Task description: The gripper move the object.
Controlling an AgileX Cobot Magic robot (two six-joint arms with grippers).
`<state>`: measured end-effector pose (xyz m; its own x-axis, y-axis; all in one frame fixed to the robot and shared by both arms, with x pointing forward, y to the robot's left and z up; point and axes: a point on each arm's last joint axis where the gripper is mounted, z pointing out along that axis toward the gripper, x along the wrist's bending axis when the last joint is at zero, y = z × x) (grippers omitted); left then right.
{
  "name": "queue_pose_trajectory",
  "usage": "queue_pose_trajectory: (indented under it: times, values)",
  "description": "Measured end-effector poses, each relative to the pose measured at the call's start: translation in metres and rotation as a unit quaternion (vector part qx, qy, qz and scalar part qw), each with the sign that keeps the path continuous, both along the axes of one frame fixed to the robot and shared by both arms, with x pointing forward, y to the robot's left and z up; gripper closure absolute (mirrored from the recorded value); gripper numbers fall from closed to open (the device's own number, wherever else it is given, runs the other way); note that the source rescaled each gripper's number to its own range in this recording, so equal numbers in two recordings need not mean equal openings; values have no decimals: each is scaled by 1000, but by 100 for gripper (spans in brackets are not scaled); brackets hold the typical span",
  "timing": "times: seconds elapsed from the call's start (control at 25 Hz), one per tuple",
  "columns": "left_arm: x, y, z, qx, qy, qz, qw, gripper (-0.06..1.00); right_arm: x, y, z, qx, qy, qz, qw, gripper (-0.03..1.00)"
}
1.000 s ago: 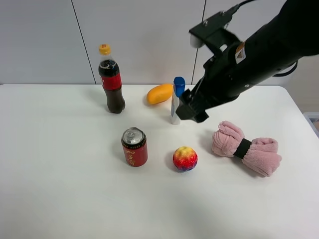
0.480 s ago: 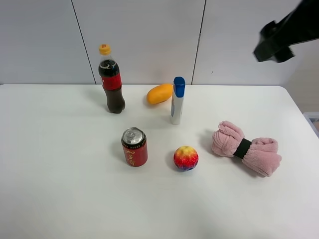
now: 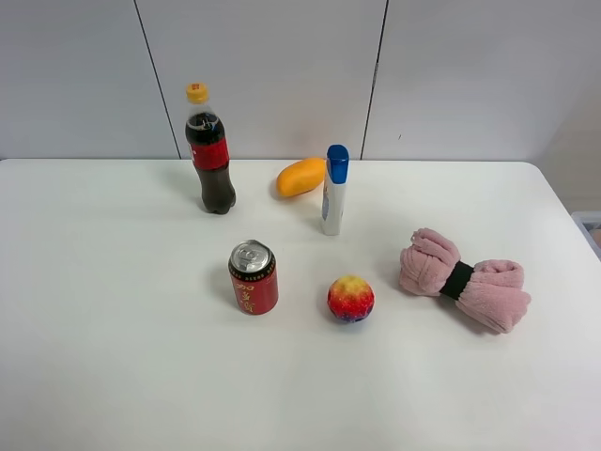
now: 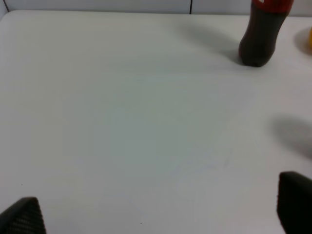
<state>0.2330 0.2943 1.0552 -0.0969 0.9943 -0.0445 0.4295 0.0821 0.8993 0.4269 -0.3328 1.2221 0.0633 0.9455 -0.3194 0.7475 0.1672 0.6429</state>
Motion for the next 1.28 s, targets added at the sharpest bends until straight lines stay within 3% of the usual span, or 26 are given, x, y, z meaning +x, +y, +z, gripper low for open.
queue_pose_trajectory:
  times: [0.32, 0.52, 0.64, 0.72, 0.92, 1.16, 1.28]
  values:
    - [0, 0, 0, 0, 0, 0, 1000, -6, -71, 5, -24, 40, -32, -27, 998, 14]
    - [0, 0, 0, 0, 0, 0, 1000, -6, -122, 19, -55, 94, -140, -8, 986, 14]
    - [0, 0, 0, 0, 0, 0, 1000, -6, -149, 25, -81, 105, -211, 8, 972, 14]
    - [0, 0, 0, 0, 0, 0, 1000, -6, -163, 26, -103, 104, -230, 12, 968, 14]
    - [0, 0, 0, 0, 0, 0, 1000, -6, -189, 29, -149, 106, -249, 15, 963, 14]
    - [0, 0, 0, 0, 0, 0, 1000, -6, -195, 30, -167, 118, -189, 4, 975, 14]
    - [0, 0, 0, 0, 0, 0, 1000, -6, -194, 31, -170, 129, -184, 2, 974, 14]
